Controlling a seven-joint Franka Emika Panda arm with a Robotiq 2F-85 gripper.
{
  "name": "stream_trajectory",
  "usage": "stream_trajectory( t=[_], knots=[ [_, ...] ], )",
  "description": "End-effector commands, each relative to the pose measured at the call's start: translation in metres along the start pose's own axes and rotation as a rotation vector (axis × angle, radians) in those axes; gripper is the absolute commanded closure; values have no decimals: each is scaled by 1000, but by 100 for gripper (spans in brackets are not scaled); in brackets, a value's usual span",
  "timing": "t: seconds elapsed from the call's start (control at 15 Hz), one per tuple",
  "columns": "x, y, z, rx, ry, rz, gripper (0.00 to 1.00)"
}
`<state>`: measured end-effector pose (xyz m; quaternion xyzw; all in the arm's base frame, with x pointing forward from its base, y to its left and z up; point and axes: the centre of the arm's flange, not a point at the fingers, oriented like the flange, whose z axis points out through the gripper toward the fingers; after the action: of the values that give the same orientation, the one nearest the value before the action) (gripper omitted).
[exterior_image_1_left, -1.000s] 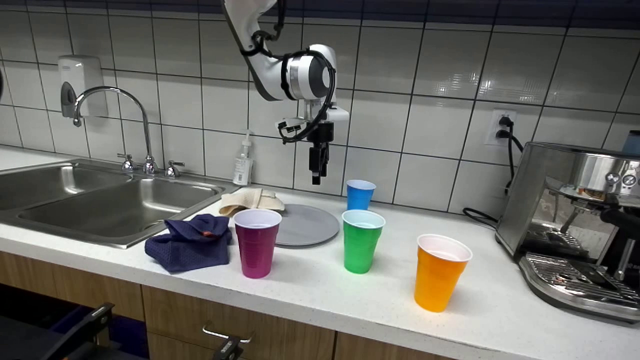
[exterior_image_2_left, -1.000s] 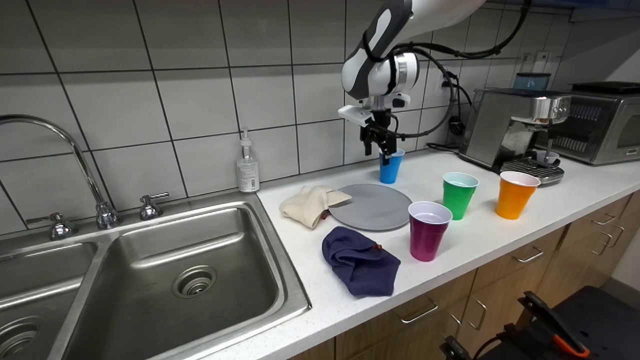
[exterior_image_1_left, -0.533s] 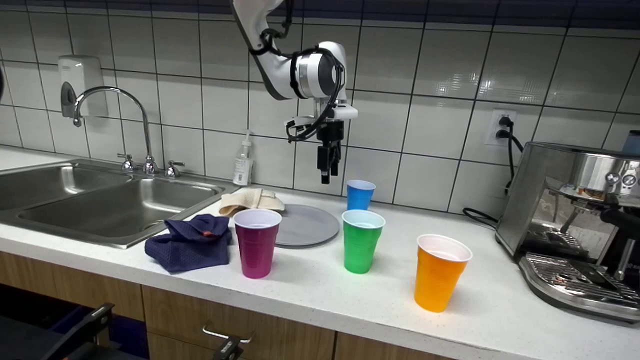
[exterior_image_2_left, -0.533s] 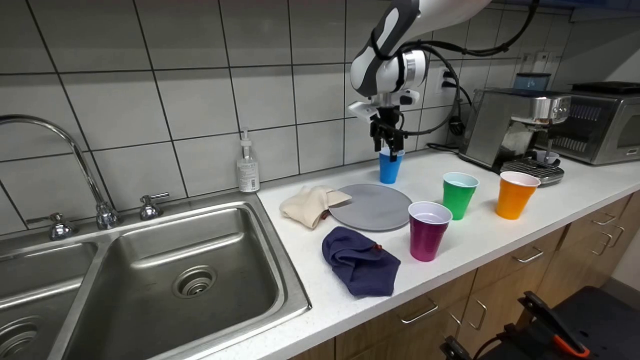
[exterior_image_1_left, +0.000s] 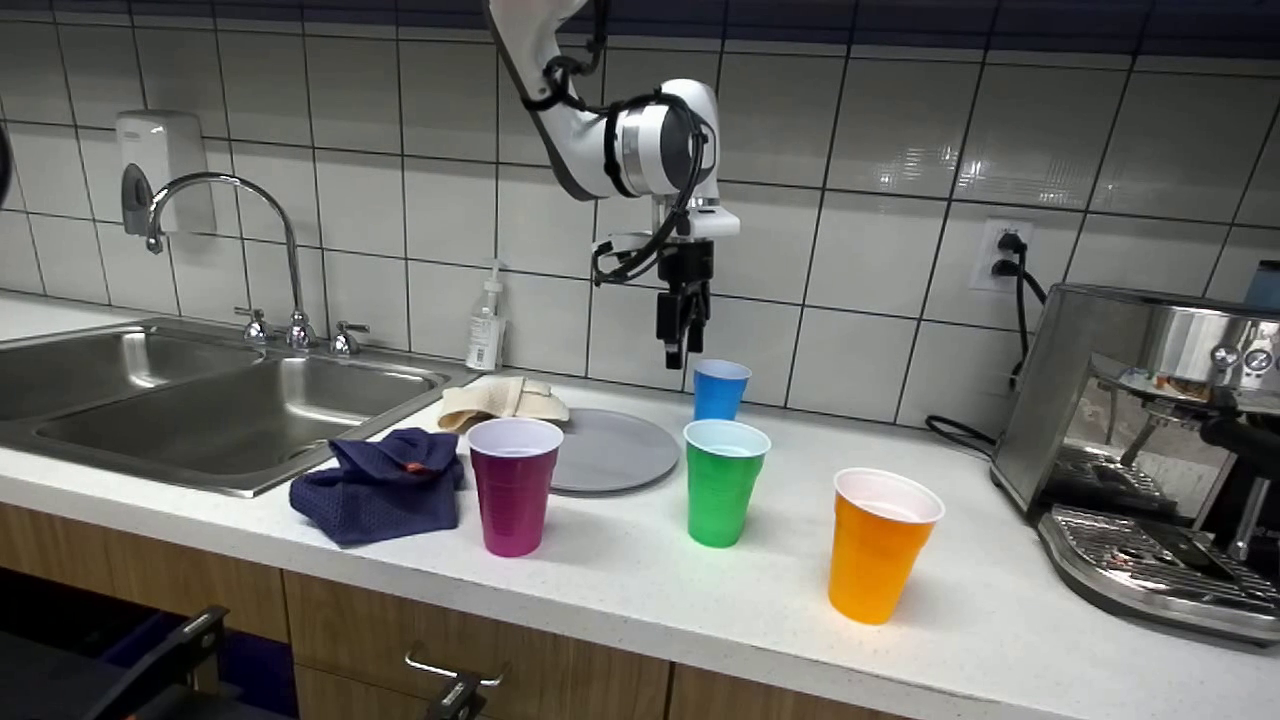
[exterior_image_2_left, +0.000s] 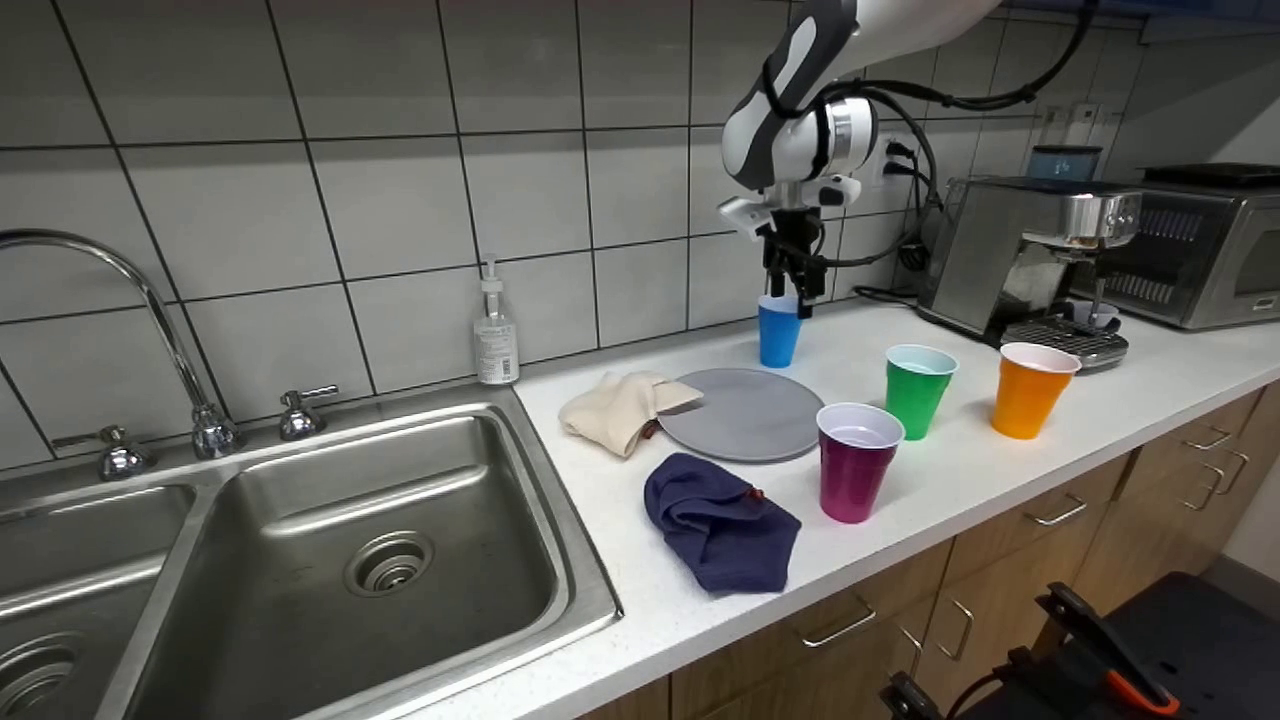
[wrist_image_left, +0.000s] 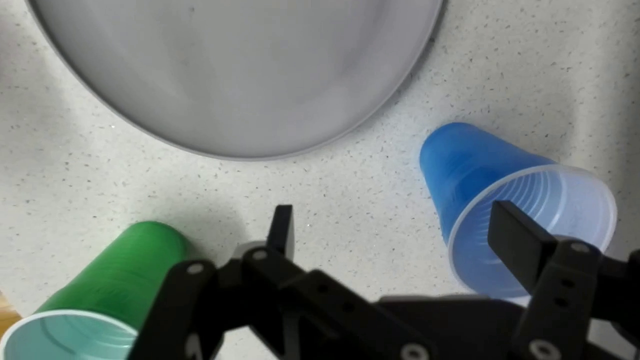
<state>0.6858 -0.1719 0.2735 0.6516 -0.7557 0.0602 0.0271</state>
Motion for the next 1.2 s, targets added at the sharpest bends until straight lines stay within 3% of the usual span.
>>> stream_trajectory(
  t=[0.0,0.07,1.13],
  knots=[
    [6,-13,2,-21,11,32,0],
    [4,-1,3,-3,3,11,0],
    [8,-13,12,-14,-7,35,0]
  ],
)
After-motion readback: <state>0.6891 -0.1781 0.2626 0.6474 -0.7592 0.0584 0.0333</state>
